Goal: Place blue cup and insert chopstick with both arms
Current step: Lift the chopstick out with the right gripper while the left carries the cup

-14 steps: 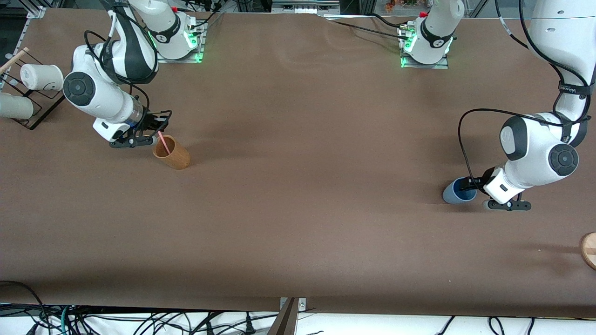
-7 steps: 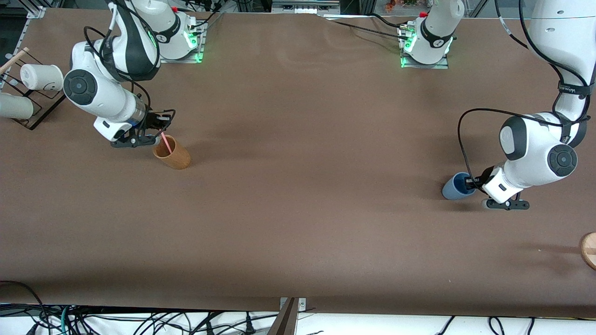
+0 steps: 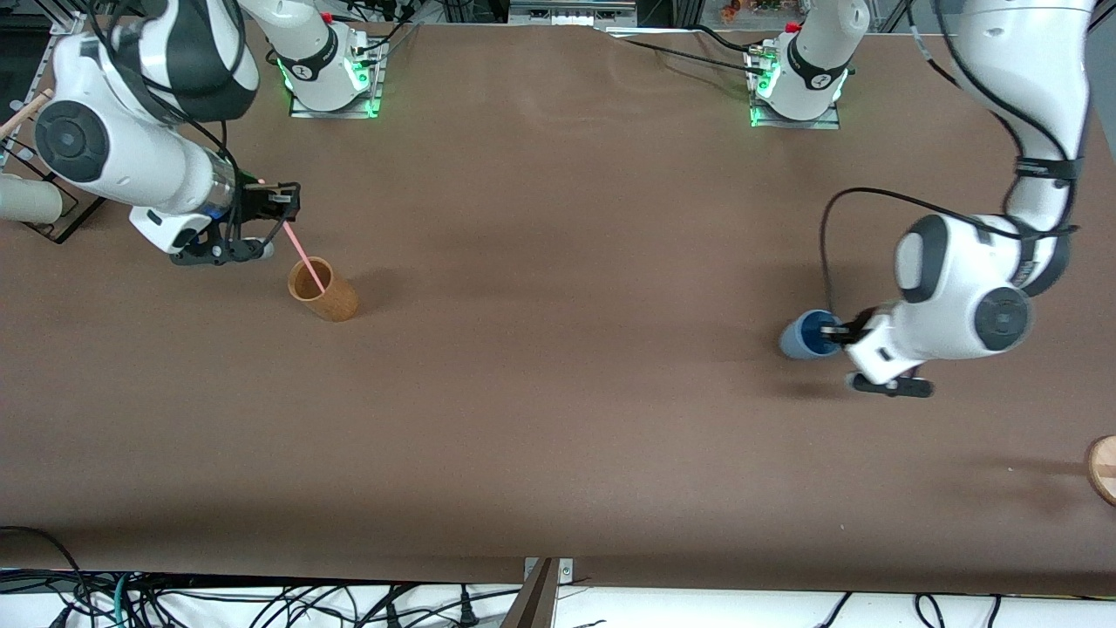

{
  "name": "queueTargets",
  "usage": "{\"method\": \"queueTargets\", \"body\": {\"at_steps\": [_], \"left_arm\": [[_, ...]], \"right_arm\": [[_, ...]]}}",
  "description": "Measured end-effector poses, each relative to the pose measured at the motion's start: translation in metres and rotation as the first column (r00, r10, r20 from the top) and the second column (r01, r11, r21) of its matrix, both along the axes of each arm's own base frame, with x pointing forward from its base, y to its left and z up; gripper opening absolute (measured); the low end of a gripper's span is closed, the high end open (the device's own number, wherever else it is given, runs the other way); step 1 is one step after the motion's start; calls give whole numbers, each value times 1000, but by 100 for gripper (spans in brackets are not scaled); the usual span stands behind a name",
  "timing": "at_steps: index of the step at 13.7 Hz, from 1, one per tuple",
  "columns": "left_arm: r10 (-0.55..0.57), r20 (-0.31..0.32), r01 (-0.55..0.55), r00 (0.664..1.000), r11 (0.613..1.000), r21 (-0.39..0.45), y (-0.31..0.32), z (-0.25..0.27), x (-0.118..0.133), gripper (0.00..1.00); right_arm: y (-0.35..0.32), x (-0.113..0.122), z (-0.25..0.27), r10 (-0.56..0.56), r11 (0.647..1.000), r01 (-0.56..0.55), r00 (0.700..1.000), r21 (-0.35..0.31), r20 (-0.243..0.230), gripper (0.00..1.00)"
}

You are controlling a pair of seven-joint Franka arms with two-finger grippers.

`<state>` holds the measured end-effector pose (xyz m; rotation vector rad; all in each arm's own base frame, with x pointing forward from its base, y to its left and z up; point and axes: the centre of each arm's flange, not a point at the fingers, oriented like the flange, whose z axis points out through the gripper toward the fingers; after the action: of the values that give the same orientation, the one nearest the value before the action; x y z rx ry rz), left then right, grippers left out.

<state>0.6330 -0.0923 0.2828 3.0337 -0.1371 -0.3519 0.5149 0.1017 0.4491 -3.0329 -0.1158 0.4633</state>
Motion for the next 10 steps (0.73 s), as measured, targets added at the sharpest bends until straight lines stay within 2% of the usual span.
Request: {"method": "queueTargets", "body": {"at_steps": [3,5,8,10], "left_arm": [[31,-16,-31,999,999,10,-137,5,-32,6],[88,8,-88,996,996,31,-208,19,-50,6],[201,31,-202,979,978,53,-278,27,-68,6],[258,60,-261,964,965,39,-320,31,-77,6]], "right_arm": [[3,4,39,7,1000,-7,1000,16,-6,9],[4,6,57,10,1000,-10,1000,20,6,9],[7,11,79,1,998,-2,1000,63,25,9],[9,17,82,-11,996,9,1000,84,25,9]]}}
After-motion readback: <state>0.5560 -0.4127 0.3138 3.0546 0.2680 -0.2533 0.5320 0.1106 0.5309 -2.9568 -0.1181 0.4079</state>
